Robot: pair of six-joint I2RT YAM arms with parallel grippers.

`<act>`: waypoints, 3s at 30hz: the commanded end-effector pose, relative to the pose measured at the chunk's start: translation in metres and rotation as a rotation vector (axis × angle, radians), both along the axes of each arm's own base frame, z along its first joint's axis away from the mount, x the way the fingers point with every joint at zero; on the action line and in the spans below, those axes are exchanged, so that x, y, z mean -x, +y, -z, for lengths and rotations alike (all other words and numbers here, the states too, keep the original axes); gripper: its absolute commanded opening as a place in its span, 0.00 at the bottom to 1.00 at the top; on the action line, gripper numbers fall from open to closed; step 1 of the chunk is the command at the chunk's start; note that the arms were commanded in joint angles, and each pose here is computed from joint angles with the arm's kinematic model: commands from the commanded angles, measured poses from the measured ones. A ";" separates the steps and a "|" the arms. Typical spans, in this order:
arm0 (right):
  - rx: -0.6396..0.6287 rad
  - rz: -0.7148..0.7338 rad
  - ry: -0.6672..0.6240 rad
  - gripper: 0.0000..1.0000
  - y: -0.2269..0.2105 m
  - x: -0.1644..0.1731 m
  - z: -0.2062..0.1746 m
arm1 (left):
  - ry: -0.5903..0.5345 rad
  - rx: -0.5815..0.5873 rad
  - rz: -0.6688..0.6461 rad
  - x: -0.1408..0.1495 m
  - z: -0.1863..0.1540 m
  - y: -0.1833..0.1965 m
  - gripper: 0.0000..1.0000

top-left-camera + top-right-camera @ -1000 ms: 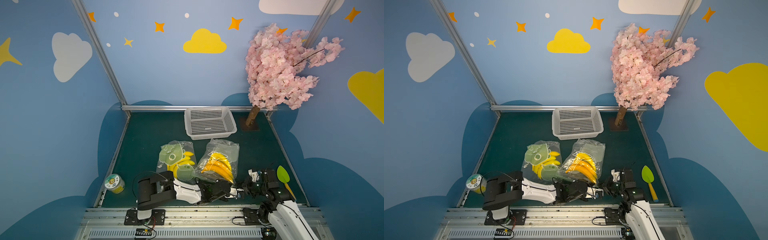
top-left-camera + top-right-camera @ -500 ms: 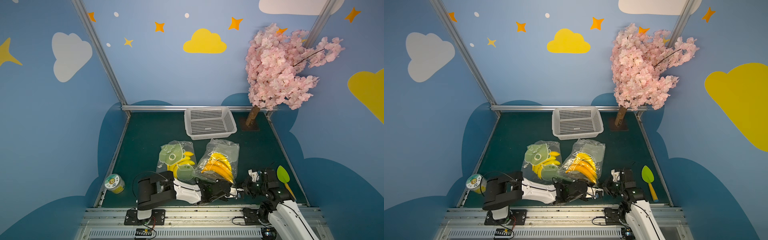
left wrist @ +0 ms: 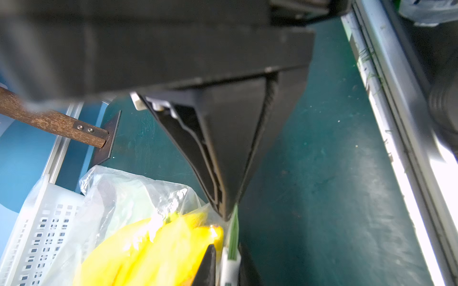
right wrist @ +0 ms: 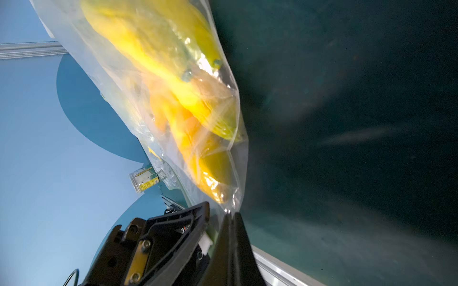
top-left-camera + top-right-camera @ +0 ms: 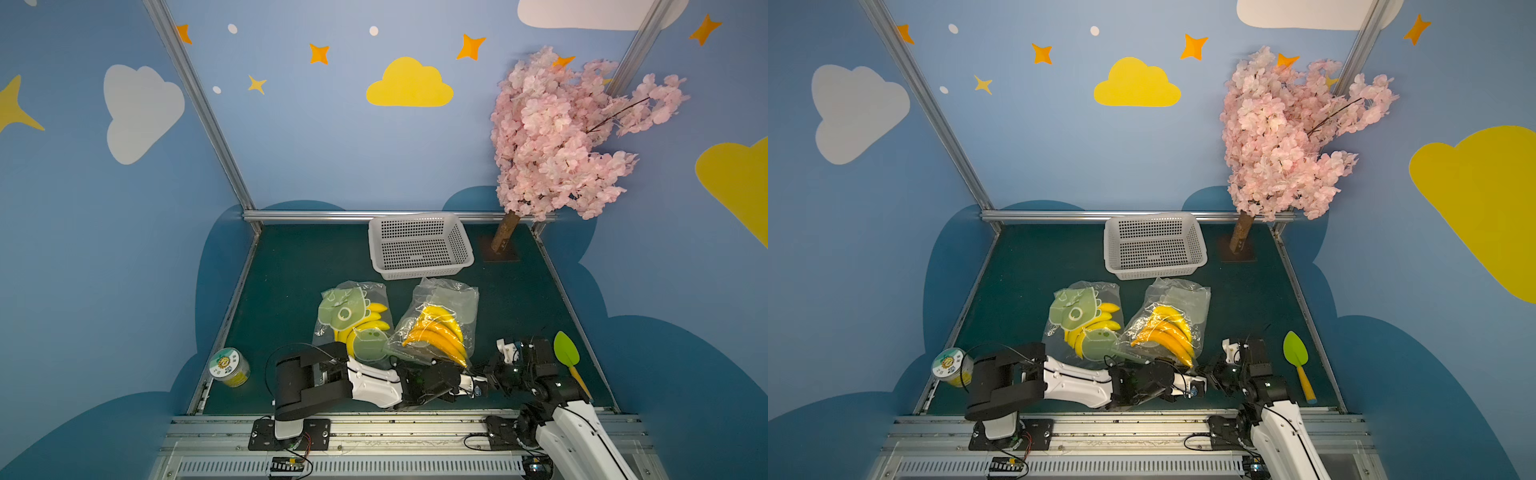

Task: Open the zip-top bag and take out the banana
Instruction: Unzip the zipper on the zipper food storage bag.

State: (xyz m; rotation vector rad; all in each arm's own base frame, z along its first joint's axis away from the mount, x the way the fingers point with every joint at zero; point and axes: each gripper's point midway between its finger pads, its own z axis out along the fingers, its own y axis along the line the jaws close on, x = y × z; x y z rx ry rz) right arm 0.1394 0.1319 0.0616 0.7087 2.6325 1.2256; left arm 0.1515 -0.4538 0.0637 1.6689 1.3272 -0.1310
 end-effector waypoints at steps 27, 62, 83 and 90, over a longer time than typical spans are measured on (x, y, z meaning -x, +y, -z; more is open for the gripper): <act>0.011 0.001 -0.160 0.24 -0.001 -0.020 -0.033 | 0.035 0.081 -0.066 -0.016 -0.036 0.012 0.03; 0.165 -0.511 -1.091 0.46 0.048 -0.060 -0.105 | 0.604 0.300 -0.077 -0.059 -0.088 0.056 0.03; 0.103 -0.613 -1.114 0.30 0.068 -0.059 -0.101 | 0.680 0.337 -0.079 -0.065 -0.089 0.062 0.03; 0.108 -0.615 -1.115 0.15 0.070 -0.061 -0.102 | 0.688 0.337 -0.080 -0.065 -0.087 0.064 0.03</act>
